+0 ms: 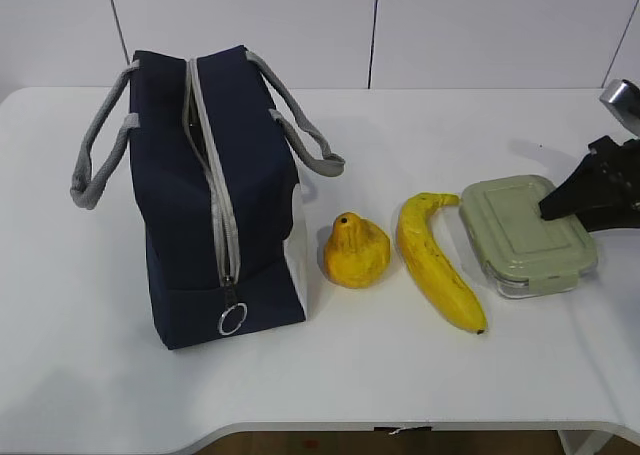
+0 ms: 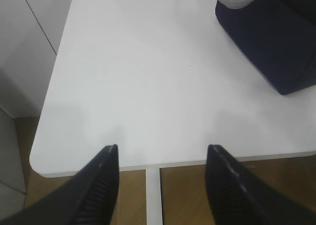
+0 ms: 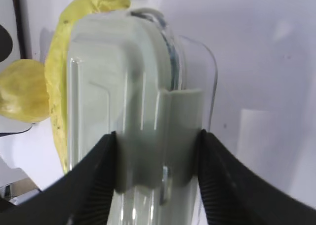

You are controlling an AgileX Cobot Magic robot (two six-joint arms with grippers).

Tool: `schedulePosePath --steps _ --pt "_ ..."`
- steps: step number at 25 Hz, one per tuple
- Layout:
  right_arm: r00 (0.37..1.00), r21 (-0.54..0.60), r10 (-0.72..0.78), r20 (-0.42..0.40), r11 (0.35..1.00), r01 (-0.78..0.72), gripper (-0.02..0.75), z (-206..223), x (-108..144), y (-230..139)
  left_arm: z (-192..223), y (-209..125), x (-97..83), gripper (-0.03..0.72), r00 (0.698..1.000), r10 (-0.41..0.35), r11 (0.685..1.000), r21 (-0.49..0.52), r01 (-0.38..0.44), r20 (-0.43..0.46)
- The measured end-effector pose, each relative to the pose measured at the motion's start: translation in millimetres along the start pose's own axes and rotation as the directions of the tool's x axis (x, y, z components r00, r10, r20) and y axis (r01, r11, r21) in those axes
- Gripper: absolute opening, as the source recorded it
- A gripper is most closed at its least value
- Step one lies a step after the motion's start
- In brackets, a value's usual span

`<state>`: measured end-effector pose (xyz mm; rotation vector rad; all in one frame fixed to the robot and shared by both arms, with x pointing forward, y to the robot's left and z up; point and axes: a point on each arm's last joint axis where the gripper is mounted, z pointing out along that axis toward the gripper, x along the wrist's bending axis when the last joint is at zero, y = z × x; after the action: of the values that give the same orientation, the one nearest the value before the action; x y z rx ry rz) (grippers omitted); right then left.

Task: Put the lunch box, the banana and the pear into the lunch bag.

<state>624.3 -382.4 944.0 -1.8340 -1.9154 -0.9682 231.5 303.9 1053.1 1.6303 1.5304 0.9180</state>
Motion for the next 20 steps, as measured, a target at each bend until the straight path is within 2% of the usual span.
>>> schedulePosePath --steps 6,20 --pt "0.999 -0.016 0.008 0.038 1.0 -0.008 0.378 -8.9 6.2 1.1 0.0 0.0 0.0 0.43 1.0 0.0 1.0 0.0 0.0 0.0" --pt "1.0 -0.129 0.021 0.024 0.992 -0.018 0.375 -39.5 40.9 6.9 0.0 0.0 0.0 0.43 1.0 0.0 1.0 0.0 0.0 0.0"
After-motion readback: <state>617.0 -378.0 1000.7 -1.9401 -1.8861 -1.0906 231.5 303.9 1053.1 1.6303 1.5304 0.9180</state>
